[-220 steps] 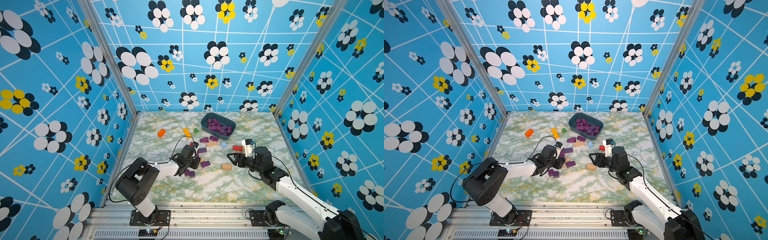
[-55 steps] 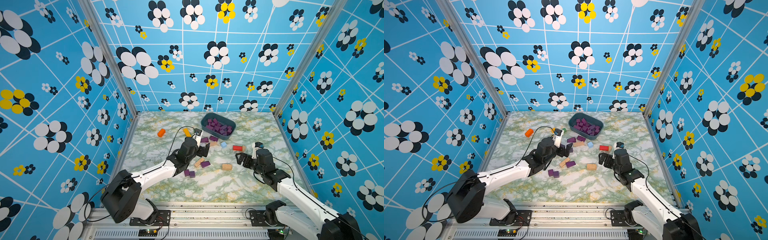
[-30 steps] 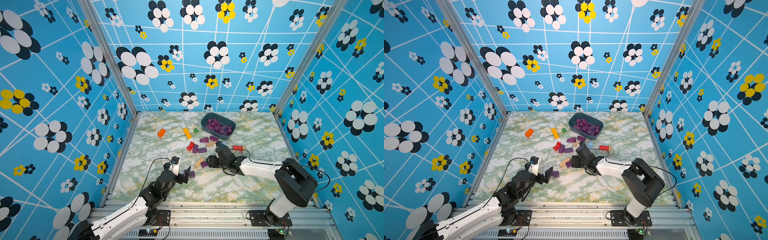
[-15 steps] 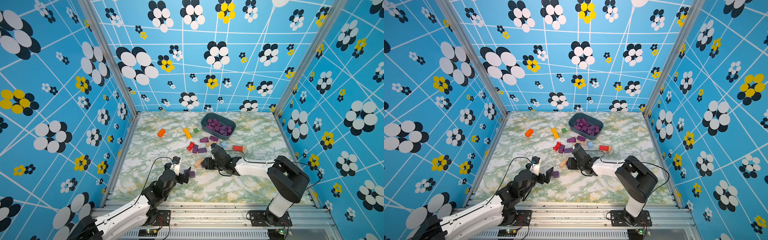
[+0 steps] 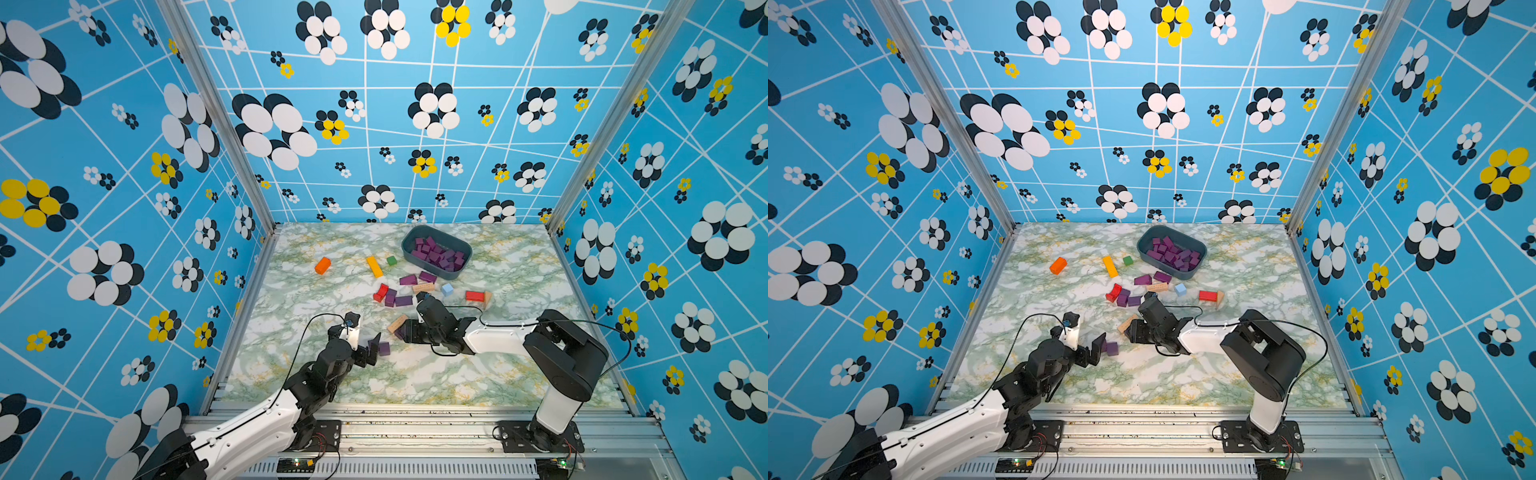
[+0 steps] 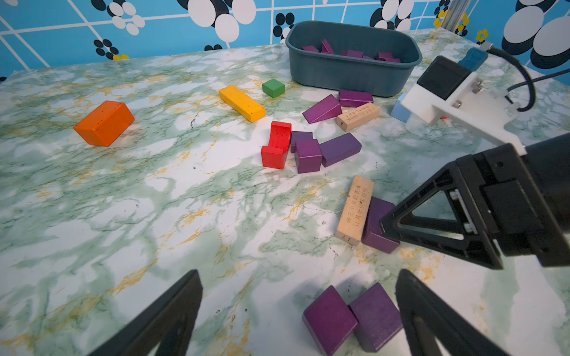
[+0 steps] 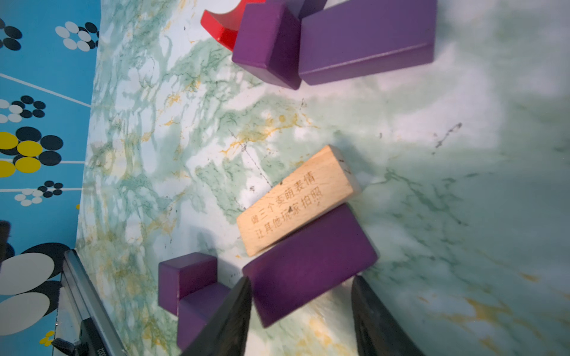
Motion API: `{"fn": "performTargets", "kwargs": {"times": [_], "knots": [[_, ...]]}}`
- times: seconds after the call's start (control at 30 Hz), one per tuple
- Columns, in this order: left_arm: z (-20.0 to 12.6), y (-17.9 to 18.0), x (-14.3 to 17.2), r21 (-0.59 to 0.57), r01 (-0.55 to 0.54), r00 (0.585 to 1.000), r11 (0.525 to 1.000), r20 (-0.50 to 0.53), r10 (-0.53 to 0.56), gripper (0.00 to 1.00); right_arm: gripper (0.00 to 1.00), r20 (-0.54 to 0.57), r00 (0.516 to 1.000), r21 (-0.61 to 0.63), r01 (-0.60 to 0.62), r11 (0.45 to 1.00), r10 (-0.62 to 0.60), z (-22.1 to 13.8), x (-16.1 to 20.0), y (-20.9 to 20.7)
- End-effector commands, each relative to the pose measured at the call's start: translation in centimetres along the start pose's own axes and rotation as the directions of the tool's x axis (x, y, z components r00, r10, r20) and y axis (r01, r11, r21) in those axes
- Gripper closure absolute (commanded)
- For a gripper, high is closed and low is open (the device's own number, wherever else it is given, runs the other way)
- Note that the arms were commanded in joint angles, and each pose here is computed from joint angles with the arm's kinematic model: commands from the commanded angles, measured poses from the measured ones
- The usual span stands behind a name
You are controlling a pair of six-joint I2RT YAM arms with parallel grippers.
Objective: Pick purple bricks into the storage bin
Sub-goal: Pick up the building block from the center of the board.
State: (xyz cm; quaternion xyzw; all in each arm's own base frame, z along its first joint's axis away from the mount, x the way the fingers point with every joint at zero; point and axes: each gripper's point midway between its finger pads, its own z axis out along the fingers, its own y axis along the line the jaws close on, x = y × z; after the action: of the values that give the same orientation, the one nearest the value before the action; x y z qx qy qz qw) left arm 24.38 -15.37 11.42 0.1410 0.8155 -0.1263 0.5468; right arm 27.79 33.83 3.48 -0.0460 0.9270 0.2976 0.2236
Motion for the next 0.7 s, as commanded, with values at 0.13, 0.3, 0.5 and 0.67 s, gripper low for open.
{"fn": "performTargets", "kwargs": {"times": [0.13,0.3,0.5,0.67], "knots": [[0.0,0.5,0.0,-0.032,-0.005,1.000,0.999,0.009,0.006,0.01,0.43,-0.030,0.999,0.008,-0.029,1.000,0.030,1.2,0.8,-0.4],[0.1,0.6,0.1,-0.038,-0.005,1.000,0.999,0.007,0.005,0.01,0.42,-0.053,0.999,0.041,0.007,0.999,-0.005,1.6,0.9,-0.1],[0.2,0.7,0.1,-0.045,-0.004,1.000,0.999,0.003,0.005,0.01,0.45,-0.083,0.992,0.152,0.106,0.983,-0.094,1.1,1.2,-0.5],[0.2,0.8,0.1,-0.050,-0.005,1.000,0.999,0.003,0.005,0.00,0.53,-0.110,0.982,0.263,0.180,0.948,-0.156,0.3,1.2,-1.4]]}}
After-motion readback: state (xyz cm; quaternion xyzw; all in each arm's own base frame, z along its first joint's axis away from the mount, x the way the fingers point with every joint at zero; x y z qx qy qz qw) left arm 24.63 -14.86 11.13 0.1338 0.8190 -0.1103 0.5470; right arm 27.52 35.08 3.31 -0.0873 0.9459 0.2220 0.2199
